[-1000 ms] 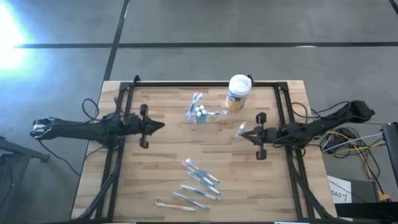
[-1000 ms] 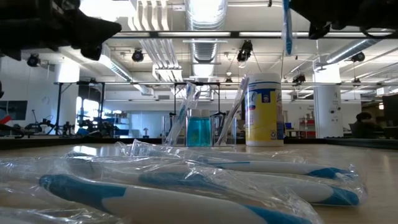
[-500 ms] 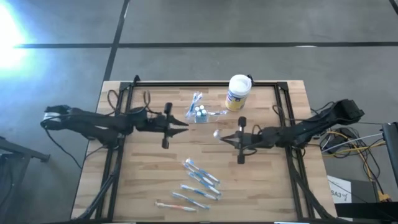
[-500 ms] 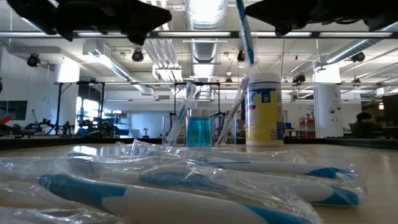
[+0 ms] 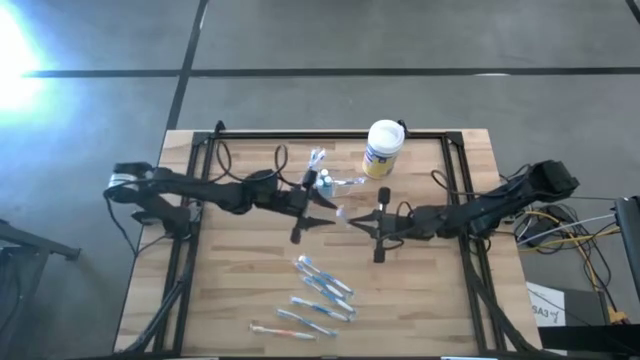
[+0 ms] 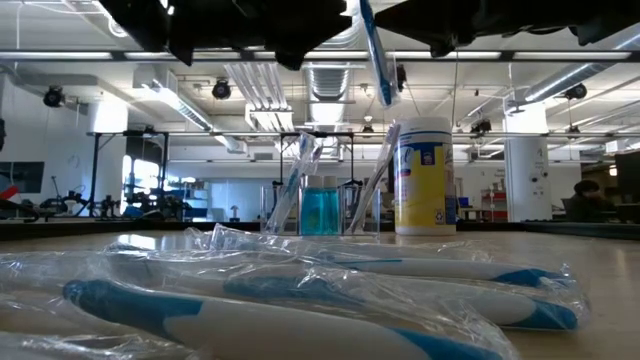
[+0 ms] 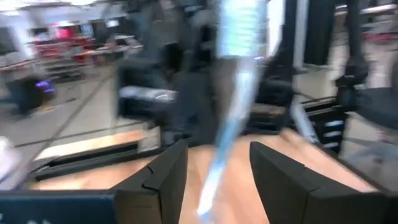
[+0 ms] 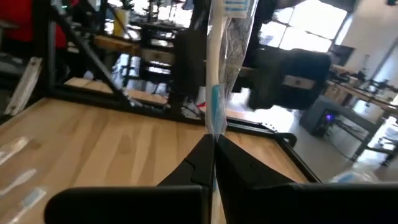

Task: Pick & Place toothbrushing station
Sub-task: Put the blue toothbrush into the right section of the transparent organizer

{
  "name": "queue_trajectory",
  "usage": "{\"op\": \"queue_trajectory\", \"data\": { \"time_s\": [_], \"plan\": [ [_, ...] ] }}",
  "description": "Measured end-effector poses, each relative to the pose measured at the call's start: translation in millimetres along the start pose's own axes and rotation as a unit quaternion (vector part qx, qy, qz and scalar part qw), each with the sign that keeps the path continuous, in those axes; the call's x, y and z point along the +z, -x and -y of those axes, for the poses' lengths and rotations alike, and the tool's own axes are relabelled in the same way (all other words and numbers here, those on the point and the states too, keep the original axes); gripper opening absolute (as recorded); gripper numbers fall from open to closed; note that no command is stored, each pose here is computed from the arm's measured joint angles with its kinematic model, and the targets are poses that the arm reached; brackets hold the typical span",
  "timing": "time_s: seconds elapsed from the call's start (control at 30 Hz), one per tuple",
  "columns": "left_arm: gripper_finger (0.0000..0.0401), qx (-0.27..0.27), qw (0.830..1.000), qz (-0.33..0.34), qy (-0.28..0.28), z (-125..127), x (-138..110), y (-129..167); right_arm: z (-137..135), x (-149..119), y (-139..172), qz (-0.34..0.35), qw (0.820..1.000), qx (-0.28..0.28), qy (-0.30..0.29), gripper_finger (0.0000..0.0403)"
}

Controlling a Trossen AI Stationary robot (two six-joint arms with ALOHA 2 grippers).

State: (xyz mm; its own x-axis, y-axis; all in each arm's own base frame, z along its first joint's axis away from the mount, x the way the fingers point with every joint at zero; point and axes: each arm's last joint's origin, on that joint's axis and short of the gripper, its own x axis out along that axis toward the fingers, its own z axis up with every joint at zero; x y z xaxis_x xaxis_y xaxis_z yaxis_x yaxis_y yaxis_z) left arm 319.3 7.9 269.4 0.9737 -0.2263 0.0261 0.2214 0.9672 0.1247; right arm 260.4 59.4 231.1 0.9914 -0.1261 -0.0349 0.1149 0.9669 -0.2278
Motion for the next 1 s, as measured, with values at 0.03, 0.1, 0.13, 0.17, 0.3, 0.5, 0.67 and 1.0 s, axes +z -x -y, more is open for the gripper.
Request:
{"op": "queue_trajectory", "data": {
  "time_s": [0.03,0.1,0.13,0.17,0.3,0.5,0.67,1.0],
  "plan": [
    [0.0181,-0.012,1.0,0.006,-0.001,0,1,-4,1,-1,2,-0.001,1.0,-0.002,-0.001,0.0008],
    [0.0182,-0.026,1.0,0.01,-0.001,-1,3,-10,1,-1,2,0.0,1.0,-0.003,-0.003,0.0008],
    [0.0181,-0.028,1.0,0.009,0.0,-1,2,-13,1,-1,2,0.0,1.0,-0.004,-0.005,0.0008],
    [0.0181,-0.028,1.0,0.011,-0.001,-2,3,-16,1,-1,2,-0.001,1.0,-0.003,-0.005,0.0008],
    [0.0182,-0.029,1.0,0.01,0.0,-4,2,-28,2,-2,1,0.0,1.0,-0.01,-0.006,0.0008],
    [0.0177,-0.03,1.0,0.006,0.003,-6,-1,-34,2,-1,1,0.001,1.0,-0.02,-0.01,0.0008],
    [0.0159,-0.03,0.999,0.012,0.001,-5,4,-31,3,-1,1,0.002,1.0,-0.02,-0.01,0.0008],
    [0.0023,-0.029,1.0,0.004,-0.004,-5,0,-32,3,0,1,0.012,1.0,-0.018,-0.016,0.0008]
  ]
}}
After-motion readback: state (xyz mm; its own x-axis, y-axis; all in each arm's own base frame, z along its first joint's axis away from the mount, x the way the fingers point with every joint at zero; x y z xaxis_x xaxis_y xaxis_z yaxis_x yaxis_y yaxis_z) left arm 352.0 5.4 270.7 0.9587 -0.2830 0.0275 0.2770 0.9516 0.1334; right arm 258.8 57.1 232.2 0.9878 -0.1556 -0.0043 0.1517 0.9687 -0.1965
